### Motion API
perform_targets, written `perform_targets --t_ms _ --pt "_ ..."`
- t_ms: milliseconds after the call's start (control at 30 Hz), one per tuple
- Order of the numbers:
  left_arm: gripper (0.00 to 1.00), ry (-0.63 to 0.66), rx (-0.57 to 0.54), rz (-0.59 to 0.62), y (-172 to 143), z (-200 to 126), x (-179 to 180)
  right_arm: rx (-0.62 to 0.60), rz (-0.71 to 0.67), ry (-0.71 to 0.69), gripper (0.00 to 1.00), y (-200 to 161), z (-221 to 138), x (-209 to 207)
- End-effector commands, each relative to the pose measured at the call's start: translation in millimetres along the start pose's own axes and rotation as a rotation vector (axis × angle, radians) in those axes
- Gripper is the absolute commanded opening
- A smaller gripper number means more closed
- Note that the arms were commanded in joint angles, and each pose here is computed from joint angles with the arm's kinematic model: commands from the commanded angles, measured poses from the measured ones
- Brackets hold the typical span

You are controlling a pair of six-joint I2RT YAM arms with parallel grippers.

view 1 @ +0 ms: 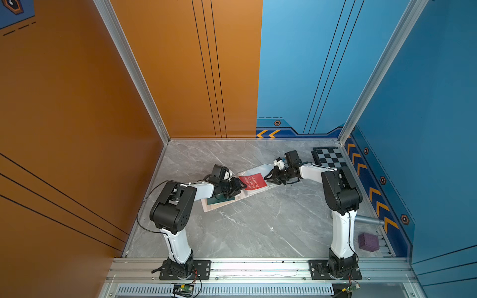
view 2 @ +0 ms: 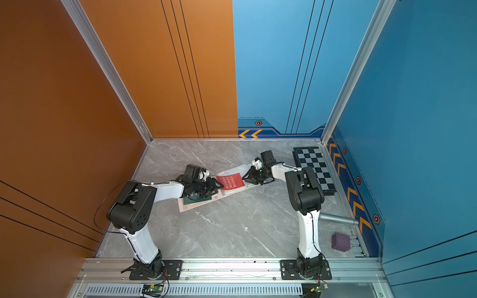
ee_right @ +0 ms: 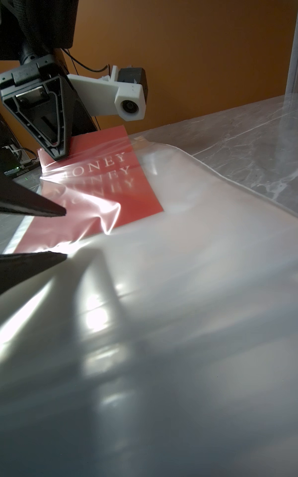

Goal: Place the photos into the photo albums
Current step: Insert the photo into the photo album.

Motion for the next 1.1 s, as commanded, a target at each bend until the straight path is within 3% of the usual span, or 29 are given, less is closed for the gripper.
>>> perform_targets --t_ms 0,167,467,767,933,1067 --pt "0.56 0.003 -0.004 0.016 1.9 4.9 -2.4 0.017 -0.106 0.07 0.26 -7.9 -9.8 51.3" --pt "0.56 0.0 0.001 0.018 3.3 7.4 -3.9 0.067 -0.153 0.1 0.26 -20.4 8.4 77.4" --pt "0.55 -0.015 0.004 0.024 4.7 6.8 -8.9 0.183 -0.064 0.029 0.26 -45.2 61.9 34.4" --pt "0.55 -0.06 -0.016 0.039 11.6 -4.5 -27.8 0.164 -0.033 -0.072 0.26 -42.0 49.8 0.7" --pt "0.39 -0.012 -0.037 0.027 15.1 -10.0 -19.8 0.136 -0.059 -0.033 0.26 -33.6 37.7 22.0" --pt "0.36 -0.015 -0.03 0.029 15.9 -5.5 -22.8 0.097 -0.08 -0.004 0.26 -21.5 25.4 40.6"
Point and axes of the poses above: each gripper's point midway between its finger pads, its own z axis out along the fingers, its own x axis along the line the jaws close on, y = z × x, the point moved 2 cm from there along -z, back along the fingers, and after that the axes turned 2 degrees about -z, right-handed, at the moved point
